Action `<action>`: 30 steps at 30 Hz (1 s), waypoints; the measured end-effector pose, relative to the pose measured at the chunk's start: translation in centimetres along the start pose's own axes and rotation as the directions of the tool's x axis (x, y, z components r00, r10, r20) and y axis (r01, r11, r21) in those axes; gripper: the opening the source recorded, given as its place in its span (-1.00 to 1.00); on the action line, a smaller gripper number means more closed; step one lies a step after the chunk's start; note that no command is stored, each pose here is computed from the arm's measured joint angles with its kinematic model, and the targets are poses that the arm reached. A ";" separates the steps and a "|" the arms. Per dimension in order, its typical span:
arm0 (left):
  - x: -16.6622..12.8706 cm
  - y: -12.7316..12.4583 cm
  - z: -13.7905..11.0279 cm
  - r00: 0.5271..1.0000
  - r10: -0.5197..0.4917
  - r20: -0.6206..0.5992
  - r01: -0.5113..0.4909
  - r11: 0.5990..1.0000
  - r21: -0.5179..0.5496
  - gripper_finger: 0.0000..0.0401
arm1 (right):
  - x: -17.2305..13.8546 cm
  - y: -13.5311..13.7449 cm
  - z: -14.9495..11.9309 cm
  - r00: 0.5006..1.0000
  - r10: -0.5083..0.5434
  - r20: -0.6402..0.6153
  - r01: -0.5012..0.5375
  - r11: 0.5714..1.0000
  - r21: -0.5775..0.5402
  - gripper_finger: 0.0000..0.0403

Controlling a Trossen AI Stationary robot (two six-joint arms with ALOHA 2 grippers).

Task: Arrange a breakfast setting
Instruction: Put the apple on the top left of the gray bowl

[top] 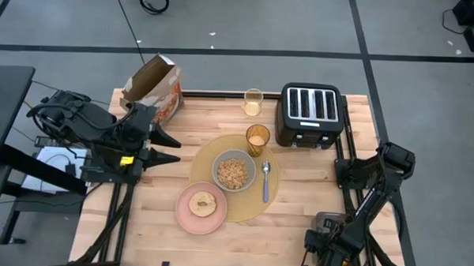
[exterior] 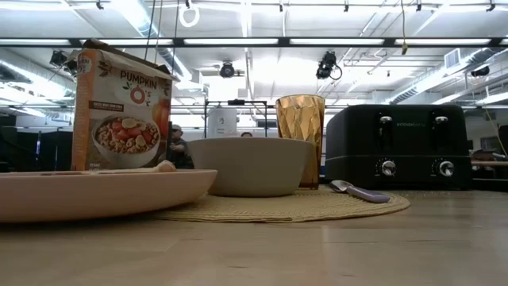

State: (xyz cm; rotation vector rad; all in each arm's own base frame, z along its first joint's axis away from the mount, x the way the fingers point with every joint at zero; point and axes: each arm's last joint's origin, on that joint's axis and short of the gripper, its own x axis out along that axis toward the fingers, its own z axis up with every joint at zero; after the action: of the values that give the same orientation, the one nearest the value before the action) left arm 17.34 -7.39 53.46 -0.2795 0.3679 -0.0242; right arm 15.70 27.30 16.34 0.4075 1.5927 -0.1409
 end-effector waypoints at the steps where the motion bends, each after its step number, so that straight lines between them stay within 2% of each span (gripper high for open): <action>1: 0.0 0.0 0.0 1.000 0.000 0.000 0.000 1.000 0.000 -0.12 | -0.3 0.0 0.0 1.000 0.006 -0.004 -0.006 1.000 -0.002 -0.92; 7: 0.0 0.0 0.0 1.000 0.000 0.000 0.000 1.000 0.000 -0.12 | -3.1 -1.0 -0.6 0.998 0.026 -0.049 -0.026 1.000 -0.001 -0.93; 14: 0.0 0.0 0.0 1.000 0.000 0.000 0.000 1.000 0.000 -0.12 | -9.9 -2.5 -1.2 0.991 0.130 -0.023 -0.130 0.991 -0.023 -0.93; 18: 0.0 0.0 0.0 1.000 0.000 0.000 0.000 1.000 0.001 -0.12 | -14.0 -3.3 -0.5 0.974 0.215 0.068 -0.209 0.974 -0.088 -0.93; 23: -1.1 0.4 0.1 1.000 -0.007 0.024 0.006 1.000 0.010 -0.12 | -17.0 -4.3 2.9 0.927 0.270 0.262 -0.241 0.961 -0.136 -0.93; 30: -3.5 1.4 0.4 0.996 0.006 0.088 -0.007 1.000 0.010 -0.12 | -18.8 -3.7 11.1 0.836 0.329 0.440 -0.259 0.942 -0.212 -0.93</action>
State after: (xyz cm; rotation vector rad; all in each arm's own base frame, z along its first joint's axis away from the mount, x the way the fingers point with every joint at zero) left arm 14.16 -5.71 54.72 -0.2678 0.2812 -0.0073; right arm 25.15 16.90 33.49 0.4607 1.0345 0.1091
